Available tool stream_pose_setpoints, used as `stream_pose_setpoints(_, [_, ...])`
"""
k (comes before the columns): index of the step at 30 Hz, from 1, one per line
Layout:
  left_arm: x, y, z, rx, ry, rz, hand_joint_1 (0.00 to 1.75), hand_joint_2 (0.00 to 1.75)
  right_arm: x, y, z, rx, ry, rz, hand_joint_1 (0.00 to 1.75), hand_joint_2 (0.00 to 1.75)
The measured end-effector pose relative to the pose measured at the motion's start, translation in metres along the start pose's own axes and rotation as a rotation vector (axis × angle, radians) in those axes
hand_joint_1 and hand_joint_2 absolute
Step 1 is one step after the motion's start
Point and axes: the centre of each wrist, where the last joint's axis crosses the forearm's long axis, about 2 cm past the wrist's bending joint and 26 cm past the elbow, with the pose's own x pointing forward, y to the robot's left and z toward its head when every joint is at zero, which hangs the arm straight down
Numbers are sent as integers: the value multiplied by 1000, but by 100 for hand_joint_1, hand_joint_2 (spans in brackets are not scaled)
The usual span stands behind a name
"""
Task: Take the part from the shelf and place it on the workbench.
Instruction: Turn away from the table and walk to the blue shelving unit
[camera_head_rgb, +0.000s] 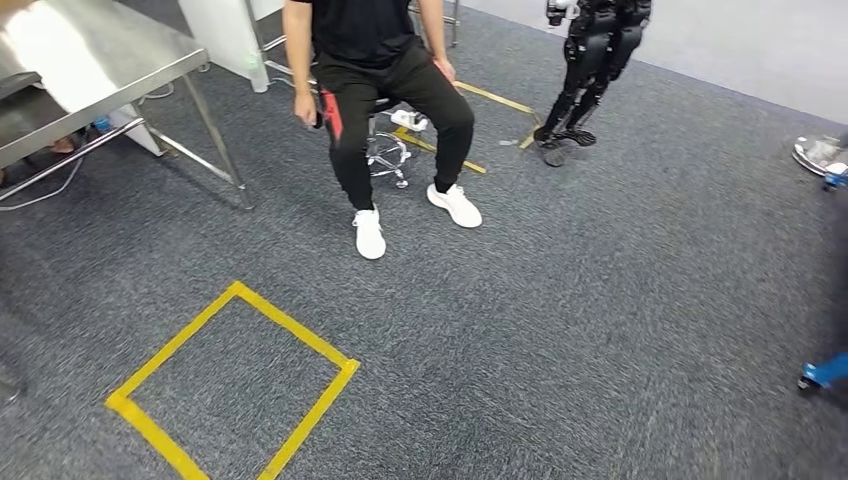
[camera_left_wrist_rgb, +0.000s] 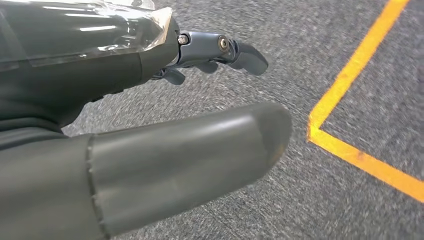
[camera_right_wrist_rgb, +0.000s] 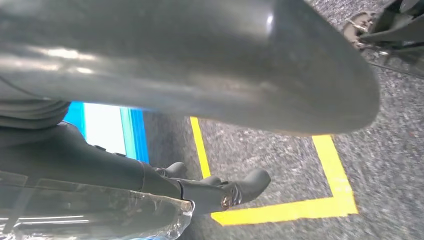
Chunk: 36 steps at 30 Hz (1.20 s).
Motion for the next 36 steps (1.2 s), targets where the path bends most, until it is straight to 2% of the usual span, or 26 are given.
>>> stream_pose_setpoints(12, [5, 0, -2, -17, -17, -14, 0, 0, -1, 0, 0, 1, 9, -19, 0, 0])
stream_pose_setpoints(36, [1, -1, 0, -27, -12, -21, 0, 0, -2, 3, 1, 11, 13, -42, 0, 0])
